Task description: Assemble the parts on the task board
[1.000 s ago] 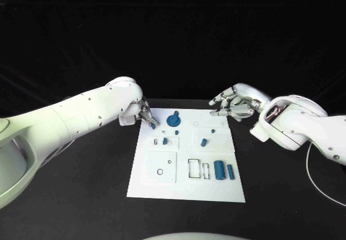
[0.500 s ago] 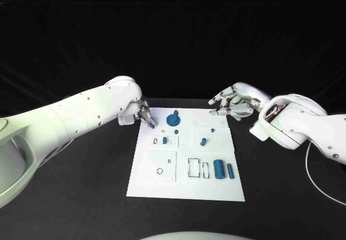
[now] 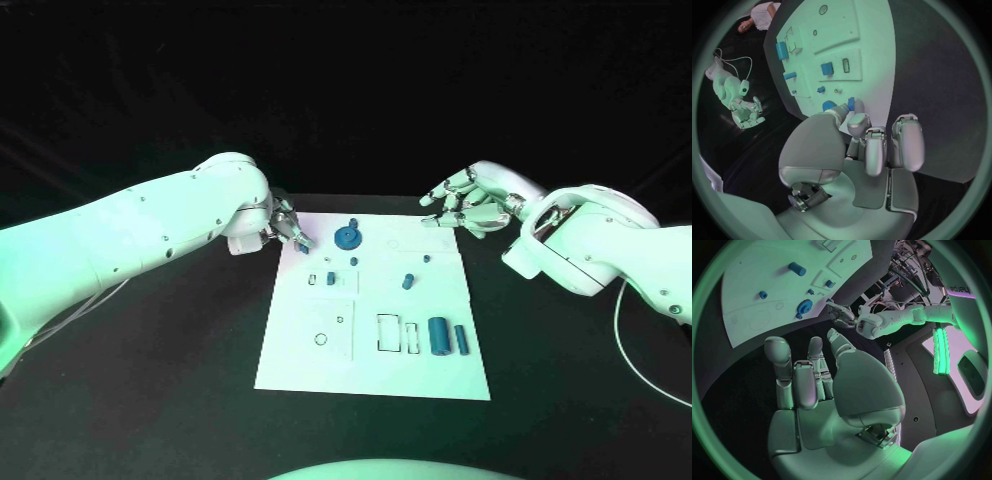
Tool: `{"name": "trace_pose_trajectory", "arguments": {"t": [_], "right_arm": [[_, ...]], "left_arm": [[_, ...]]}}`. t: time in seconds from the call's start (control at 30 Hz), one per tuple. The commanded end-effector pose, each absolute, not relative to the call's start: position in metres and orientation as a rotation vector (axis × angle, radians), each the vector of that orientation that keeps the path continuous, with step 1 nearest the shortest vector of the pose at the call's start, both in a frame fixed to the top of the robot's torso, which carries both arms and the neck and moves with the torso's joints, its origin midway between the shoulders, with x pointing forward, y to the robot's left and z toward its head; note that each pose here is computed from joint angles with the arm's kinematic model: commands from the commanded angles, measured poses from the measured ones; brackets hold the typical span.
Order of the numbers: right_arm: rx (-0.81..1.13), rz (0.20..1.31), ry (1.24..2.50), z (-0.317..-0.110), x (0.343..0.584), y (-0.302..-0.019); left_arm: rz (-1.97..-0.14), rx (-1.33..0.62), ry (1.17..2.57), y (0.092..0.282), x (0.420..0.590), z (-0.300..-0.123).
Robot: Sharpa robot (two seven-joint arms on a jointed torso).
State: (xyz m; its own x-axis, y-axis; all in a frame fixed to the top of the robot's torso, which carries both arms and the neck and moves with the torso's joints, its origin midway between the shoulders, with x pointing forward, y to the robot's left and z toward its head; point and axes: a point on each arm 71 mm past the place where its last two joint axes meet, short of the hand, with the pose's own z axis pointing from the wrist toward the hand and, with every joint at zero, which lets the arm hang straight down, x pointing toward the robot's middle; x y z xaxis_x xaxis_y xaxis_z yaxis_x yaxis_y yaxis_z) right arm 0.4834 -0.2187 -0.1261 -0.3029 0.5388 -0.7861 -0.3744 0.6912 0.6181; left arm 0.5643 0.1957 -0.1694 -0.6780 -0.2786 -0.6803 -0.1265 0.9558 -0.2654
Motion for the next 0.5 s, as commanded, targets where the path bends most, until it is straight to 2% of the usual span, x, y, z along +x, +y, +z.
{"name": "trace_pose_trajectory", "arguments": {"t": [0.03,0.27,0.5], "right_arm": [[0.132,0.914,1.649,-0.126,0.483,-0.218],[0.136,0.912,1.65,-0.126,0.483,-0.22],[0.14,0.91,1.65,-0.126,0.483,-0.222]], "left_arm": [[-0.336,-0.336,2.256,0.191,0.558,-0.164],[-0.363,-0.252,2.163,0.191,0.54,-0.164],[-0.406,-0.193,2.109,0.189,0.524,-0.18]]}}
